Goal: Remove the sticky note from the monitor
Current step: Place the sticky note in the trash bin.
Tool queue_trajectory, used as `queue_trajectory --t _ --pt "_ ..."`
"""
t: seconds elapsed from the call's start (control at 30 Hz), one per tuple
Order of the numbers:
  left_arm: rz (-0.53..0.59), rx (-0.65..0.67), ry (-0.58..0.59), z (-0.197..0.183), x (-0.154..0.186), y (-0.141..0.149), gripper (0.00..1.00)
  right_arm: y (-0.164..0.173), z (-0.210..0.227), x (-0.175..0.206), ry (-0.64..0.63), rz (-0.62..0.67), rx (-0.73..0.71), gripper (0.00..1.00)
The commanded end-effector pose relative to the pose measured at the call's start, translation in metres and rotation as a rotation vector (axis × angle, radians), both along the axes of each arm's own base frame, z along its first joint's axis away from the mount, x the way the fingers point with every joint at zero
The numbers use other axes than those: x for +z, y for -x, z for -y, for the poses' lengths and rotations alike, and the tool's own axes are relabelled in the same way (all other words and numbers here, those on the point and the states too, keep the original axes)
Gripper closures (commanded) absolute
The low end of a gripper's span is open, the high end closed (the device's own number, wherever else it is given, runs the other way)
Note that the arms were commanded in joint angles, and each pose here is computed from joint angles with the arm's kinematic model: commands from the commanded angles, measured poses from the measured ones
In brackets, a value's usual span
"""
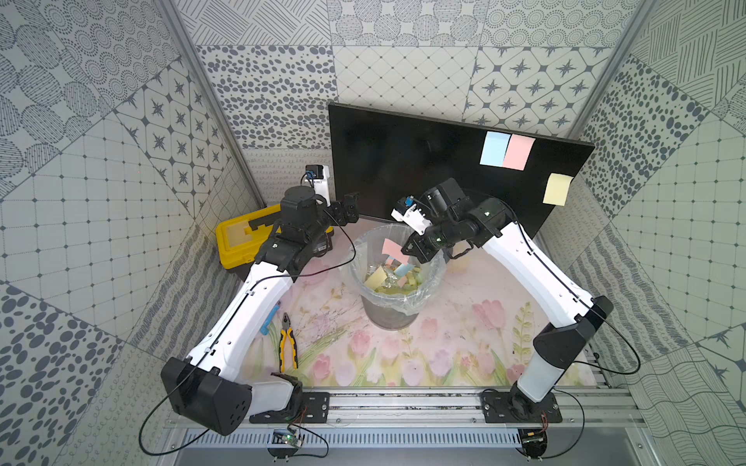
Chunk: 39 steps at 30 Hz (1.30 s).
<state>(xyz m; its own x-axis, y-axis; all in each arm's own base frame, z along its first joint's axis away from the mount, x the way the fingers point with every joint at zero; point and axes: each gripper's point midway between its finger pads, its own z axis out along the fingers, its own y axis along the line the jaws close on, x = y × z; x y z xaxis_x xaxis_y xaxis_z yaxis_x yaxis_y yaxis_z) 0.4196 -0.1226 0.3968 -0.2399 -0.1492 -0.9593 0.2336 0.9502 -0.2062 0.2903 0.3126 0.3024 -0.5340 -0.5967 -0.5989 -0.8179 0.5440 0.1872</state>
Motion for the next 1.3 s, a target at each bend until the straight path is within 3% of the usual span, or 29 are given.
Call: queue_trajectory --t 0.0,0.13,0.37,0.6,0.87,1.17,1.27 --pt "0.018 0.041 0.015 -0.008 0.005 -0.004 0.01 0.007 -0.001 -0.006 0.075 0.021 0.061 1.0" --pt "0.015 0.036 0.018 -0.007 0.004 -0.006 0.01 0.014 -0.006 -0.024 0.161 0.008 0.107 0.98" --pt "0.012 0.029 0.018 -0.005 0.003 -0.006 0.01 0.005 -0.005 -0.023 0.215 0.064 0.091 0.53" --pt "0.012 0.028 0.016 -0.005 0.001 -0.006 0.01 -0.003 -0.001 -0.012 0.218 0.12 0.062 0.28" --pt "0.01 -0.008 0.027 0.001 0.0 -0.006 0.01 -0.016 0.012 0.019 0.214 0.241 -0.018 0.18" --pt "0.041 -0.175 0.062 0.031 0.013 -0.003 0.01 -0.019 0.032 0.066 0.131 0.328 -0.12 0.14" --pt "0.06 -0.25 0.095 0.044 0.019 -0.002 0.01 -0.021 0.044 0.089 0.086 0.376 -0.179 0.08"
